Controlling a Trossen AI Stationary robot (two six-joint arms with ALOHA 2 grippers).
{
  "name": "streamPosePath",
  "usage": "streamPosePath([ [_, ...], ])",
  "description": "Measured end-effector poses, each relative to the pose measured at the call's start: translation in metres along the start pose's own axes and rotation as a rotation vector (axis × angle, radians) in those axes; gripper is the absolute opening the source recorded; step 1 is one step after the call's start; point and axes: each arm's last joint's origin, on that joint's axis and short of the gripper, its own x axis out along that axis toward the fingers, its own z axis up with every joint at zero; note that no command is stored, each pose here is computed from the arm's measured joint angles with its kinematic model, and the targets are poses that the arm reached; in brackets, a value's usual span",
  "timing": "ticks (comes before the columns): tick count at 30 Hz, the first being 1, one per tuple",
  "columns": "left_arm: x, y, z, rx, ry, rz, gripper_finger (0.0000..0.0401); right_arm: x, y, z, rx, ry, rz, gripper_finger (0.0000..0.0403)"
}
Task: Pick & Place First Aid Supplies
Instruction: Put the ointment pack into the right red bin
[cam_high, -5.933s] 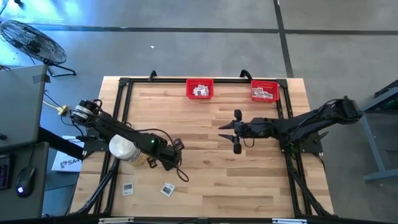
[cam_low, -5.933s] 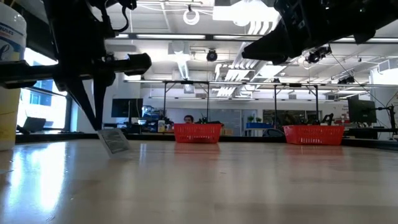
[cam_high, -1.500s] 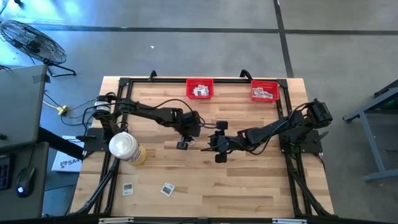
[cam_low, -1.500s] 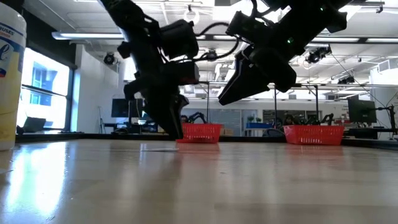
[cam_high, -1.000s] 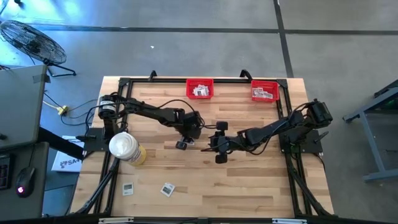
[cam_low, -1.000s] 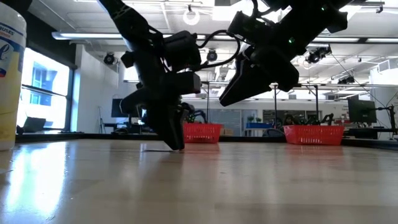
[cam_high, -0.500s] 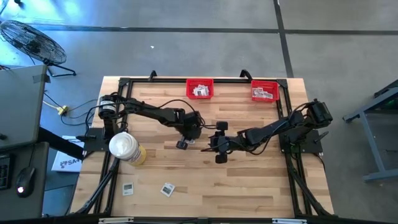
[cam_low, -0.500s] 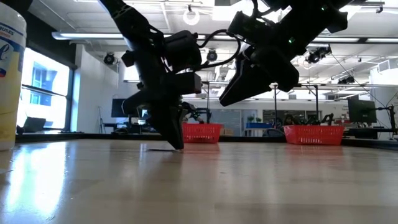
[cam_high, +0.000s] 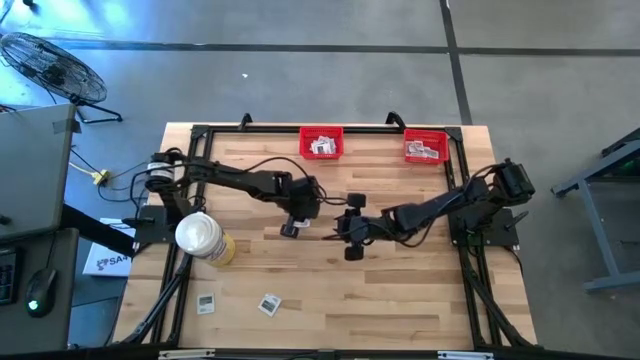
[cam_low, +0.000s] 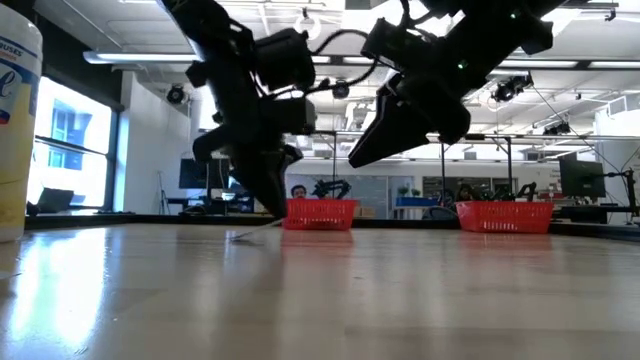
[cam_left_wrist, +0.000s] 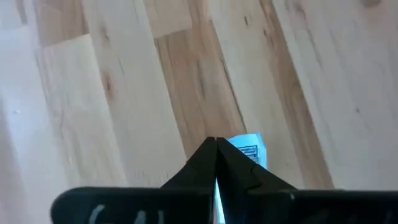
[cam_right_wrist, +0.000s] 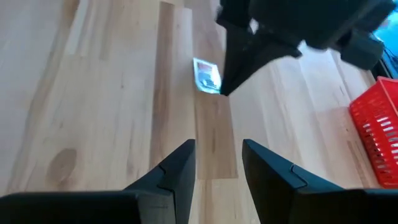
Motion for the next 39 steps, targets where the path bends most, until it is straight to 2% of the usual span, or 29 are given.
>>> streamPosePath([
  [9, -0.03, -0.002, 0.005, -0.025, -0.046, 0.016, 0.0, 0.01, -0.018, 0.0, 0.172, -0.011, -0.044, 0.0126],
  [14, -0.041, -0.002, 0.007, -0.019, -0.068, 0.016, 0.0, 0.028, -0.012, -0.004, 0.19, -0.03, 0.042, 0.0126],
  [17, -0.036, -0.003, 0.005, -0.022, -0.052, -0.014, 0.0002, 0.035, -0.01, -0.009, 0.169, -0.011, 0.032, 0.0126],
  [20, -0.026, -0.005, 0.004, -0.078, -0.03, -0.032, 0.0009, 0.037, -0.01, -0.01, 0.163, -0.011, 0.005, 0.0126],
  [22, -0.02, -0.007, 0.003, -0.089, -0.003, -0.025, 0.0018, 0.036, -0.01, -0.008, 0.132, -0.029, 0.018, 0.0126],
  [25, -0.015, -0.014, 0.004, -0.071, 0.012, -0.031, 0.0034, 0.04, -0.007, -0.008, 0.014, -0.049, 0.059, 0.0126],
  [28, -0.01, -0.02, 0.005, -0.068, 0.031, -0.028, 0.0043, 0.05, -0.008, -0.013, -0.086, -0.058, 0.12, 0.0126],
  [32, -0.01, -0.02, 0.002, -0.095, 0.063, 0.002, 0.0043, 0.067, -0.016, -0.018, -0.161, -0.07, 0.174, 0.0127],
  [39, 0.002, -0.019, -0.023, -0.142, 0.107, 0.009, 0.0043, 0.091, -0.027, -0.019, -0.311, -0.041, 0.169, 0.0127],
])
